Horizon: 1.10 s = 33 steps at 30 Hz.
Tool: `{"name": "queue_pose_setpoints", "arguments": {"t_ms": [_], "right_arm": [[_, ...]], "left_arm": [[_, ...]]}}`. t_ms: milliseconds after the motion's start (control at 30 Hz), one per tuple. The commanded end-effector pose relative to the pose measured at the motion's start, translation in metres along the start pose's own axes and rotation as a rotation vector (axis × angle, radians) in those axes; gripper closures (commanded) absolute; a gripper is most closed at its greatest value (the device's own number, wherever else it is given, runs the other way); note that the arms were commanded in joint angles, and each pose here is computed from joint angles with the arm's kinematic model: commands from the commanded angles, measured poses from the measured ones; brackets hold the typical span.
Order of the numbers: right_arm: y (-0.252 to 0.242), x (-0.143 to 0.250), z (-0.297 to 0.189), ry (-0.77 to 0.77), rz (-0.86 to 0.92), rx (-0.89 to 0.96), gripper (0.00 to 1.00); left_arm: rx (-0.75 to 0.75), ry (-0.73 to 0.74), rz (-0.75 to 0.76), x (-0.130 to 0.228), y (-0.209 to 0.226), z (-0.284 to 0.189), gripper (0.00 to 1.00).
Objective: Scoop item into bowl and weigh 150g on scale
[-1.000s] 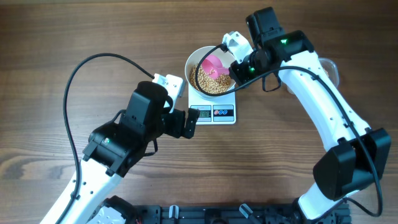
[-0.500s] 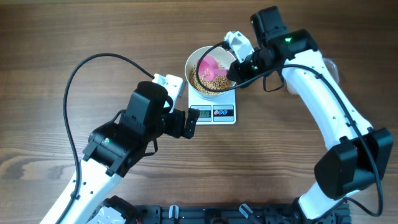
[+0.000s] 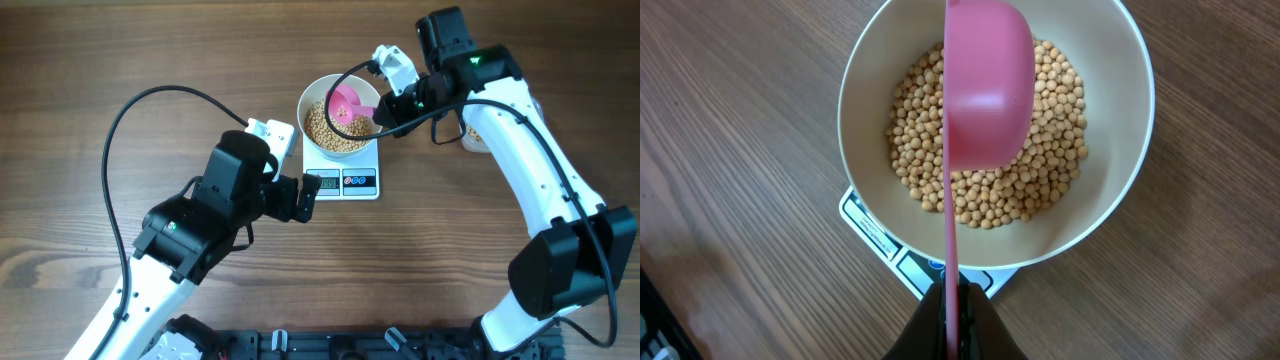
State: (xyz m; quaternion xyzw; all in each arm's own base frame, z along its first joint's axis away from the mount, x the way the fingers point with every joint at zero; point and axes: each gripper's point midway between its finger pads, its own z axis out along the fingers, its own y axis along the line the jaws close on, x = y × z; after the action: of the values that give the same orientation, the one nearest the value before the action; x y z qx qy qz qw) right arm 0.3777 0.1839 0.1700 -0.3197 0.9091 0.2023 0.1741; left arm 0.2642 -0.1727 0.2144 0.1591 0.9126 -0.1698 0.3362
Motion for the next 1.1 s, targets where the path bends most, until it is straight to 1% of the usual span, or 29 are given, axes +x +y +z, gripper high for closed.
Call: {"name": "queue_pose_setpoints", "arguments": {"t_ms": [0,100,167,233,333,500,667,767,1067], "right_arm": [[0.013,-0.013,-0.013,-0.06,-0.017,-0.043,0.96],[0.034,-0.02,-0.017,-0.104,-0.018,-0.177,0.96],[0.039,-0.023,-0.022,-0.131,-0.006,-0.235,0.96],[0.03,-0.024,-0.03,-0.162,0.027,-0.262,0.96],[0.011,-0.028,-0.051,-0.238,0.135,-0.331,0.96],[-0.029,-0.026,-0.097,-0.399,0.268,-0.441,0.96],[-0.073,-0.011,-0.127,-0.489,0.373,-0.41,0.96],[-0.081,-0.009,-0.131,-0.503,0.39,-0.398,0.96],[-0.081,-0.011,-0.131,-0.508,0.377,-0.392,0.96]], "left_arm": [[0.006,-0.003,-0.012,-0.002,-0.001,0.0,0.0],[0.006,-0.003,-0.012,-0.002,-0.001,0.0,0.0],[0.006,-0.003,-0.012,-0.002,-0.001,0.0,0.0],[0.006,-0.003,-0.012,-0.002,-0.001,0.0,0.0],[0.006,-0.003,-0.012,-0.002,-0.001,0.0,0.0],[0.006,-0.003,-0.012,-0.002,-0.001,0.0,0.0],[0.006,-0.003,-0.012,-0.002,-0.001,0.0,0.0],[0.006,-0.003,-0.012,-0.002,-0.001,0.0,0.0],[0.006,-0.003,-0.012,-0.002,-0.001,0.0,0.0]]}}
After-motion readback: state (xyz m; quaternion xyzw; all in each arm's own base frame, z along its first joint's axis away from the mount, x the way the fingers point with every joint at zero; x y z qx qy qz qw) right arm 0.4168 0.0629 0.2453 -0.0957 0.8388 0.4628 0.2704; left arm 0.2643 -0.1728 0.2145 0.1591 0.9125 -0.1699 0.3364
